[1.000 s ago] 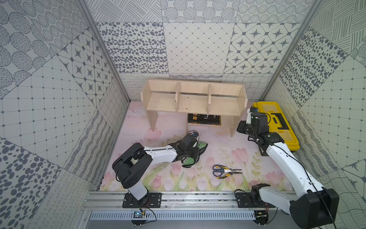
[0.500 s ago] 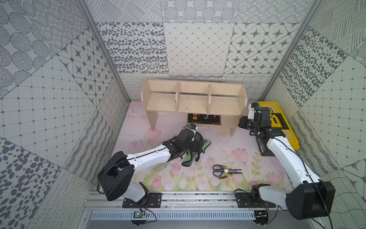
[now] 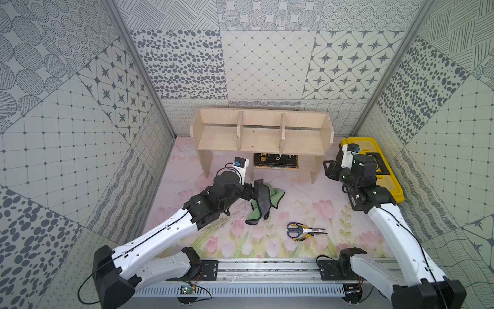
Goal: Wipe the bookshelf clean with a cloth
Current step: Adjust the shelf at the center of the board, then reset both arms
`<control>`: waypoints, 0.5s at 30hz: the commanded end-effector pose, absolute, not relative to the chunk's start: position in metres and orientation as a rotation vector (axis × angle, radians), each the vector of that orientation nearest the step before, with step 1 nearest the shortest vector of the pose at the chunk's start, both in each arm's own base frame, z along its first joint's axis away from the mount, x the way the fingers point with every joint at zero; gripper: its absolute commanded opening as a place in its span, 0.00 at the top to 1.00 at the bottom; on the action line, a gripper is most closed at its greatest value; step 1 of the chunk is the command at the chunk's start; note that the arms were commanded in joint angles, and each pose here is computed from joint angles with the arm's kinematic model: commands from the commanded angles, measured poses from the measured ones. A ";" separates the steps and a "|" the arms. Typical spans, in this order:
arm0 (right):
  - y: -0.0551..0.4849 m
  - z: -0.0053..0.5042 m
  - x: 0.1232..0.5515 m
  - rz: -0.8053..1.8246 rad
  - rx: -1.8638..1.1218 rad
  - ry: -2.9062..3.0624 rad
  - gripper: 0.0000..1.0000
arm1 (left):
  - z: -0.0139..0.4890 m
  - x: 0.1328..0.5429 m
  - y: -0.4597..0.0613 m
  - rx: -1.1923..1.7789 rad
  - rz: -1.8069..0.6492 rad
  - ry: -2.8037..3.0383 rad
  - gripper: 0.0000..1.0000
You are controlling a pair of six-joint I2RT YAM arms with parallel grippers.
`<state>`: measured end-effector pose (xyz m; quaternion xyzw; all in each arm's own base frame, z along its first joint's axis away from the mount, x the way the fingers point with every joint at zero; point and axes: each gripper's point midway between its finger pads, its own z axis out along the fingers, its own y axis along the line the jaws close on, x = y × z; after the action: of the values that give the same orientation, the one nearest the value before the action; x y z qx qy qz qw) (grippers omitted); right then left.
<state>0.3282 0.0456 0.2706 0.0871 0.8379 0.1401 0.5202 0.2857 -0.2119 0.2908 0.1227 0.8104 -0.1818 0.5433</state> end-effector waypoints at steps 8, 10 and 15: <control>-0.014 0.248 0.311 0.114 0.445 1.562 0.03 | 0.266 0.349 0.085 -0.678 0.489 1.817 0.00; -0.031 0.235 0.316 -0.038 0.493 1.652 0.03 | 0.235 0.365 0.094 -0.642 0.566 1.855 0.00; -0.039 0.185 0.342 -0.318 0.359 1.908 0.03 | 0.162 0.378 0.089 -0.596 0.537 1.935 0.00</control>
<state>0.3287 -0.0248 0.1710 0.1696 0.8209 -0.0652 0.5414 0.3710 0.0664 0.1996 -0.2156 0.8204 0.1976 0.4914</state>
